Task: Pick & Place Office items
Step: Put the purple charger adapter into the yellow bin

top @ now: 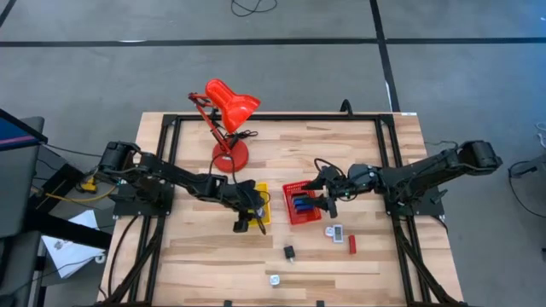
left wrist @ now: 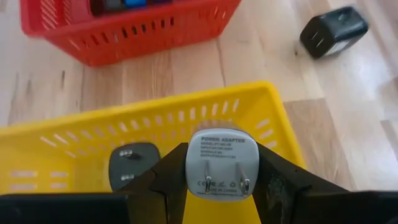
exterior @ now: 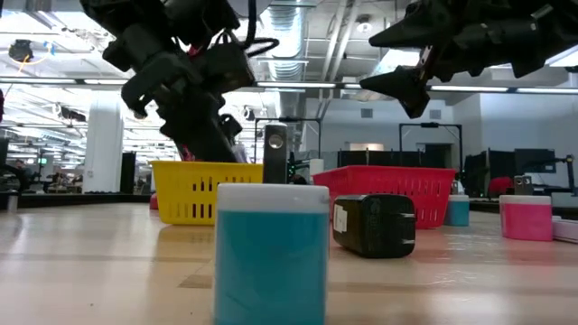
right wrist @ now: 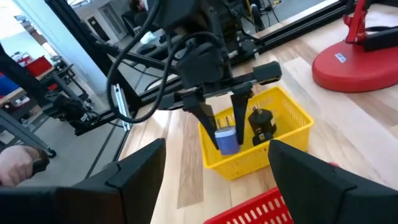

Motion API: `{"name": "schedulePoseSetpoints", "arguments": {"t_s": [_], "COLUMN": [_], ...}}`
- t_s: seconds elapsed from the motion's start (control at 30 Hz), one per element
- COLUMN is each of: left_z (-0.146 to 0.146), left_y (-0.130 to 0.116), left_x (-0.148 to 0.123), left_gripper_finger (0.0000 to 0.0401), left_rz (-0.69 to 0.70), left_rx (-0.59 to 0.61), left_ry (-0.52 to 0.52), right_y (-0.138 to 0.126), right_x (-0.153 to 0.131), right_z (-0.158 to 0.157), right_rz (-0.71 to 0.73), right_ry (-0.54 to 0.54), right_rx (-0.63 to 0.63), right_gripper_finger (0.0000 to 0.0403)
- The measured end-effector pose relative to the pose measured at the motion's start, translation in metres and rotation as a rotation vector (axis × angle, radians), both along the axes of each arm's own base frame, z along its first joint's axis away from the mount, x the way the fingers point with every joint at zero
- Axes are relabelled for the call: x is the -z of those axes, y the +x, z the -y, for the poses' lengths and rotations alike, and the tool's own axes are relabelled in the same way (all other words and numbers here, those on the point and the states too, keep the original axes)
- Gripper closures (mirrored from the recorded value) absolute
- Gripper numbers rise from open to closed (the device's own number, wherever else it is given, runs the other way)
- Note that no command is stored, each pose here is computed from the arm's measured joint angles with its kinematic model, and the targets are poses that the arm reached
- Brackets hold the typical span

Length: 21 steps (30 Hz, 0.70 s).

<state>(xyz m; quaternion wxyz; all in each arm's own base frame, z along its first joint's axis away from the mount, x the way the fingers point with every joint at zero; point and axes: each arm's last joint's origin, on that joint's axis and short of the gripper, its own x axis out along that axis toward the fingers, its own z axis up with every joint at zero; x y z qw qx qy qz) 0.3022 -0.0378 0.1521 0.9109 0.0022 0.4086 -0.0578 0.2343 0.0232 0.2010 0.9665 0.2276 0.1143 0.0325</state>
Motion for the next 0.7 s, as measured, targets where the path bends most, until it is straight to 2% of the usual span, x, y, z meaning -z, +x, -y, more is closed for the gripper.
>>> {"name": "schedulePoseSetpoints", "arguments": {"t_s": [0.2,0.53,0.7], "left_z": [-0.001,-0.001,-0.002], "left_y": [-0.005,-0.008,-0.013], "left_x": [0.004,0.007,0.013], "left_gripper_finger": [0.0264,0.0263,0.0263], "left_rz": [-0.072,-0.113,-0.188], "left_rx": [-0.02,-0.038,-0.06], "left_ry": [-0.008,-0.017,-0.021], "right_y": [0.0,0.0,0.0], "right_x": [0.001,0.001,0.001], "right_z": [0.0,0.0,0.0], "right_rz": [-0.01,-0.013,-0.014], "right_ry": [-0.003,-0.003,-0.002], "right_rx": [0.001,0.001,0.001], "right_gripper_finger": [0.0127,0.0127,0.0127]}}
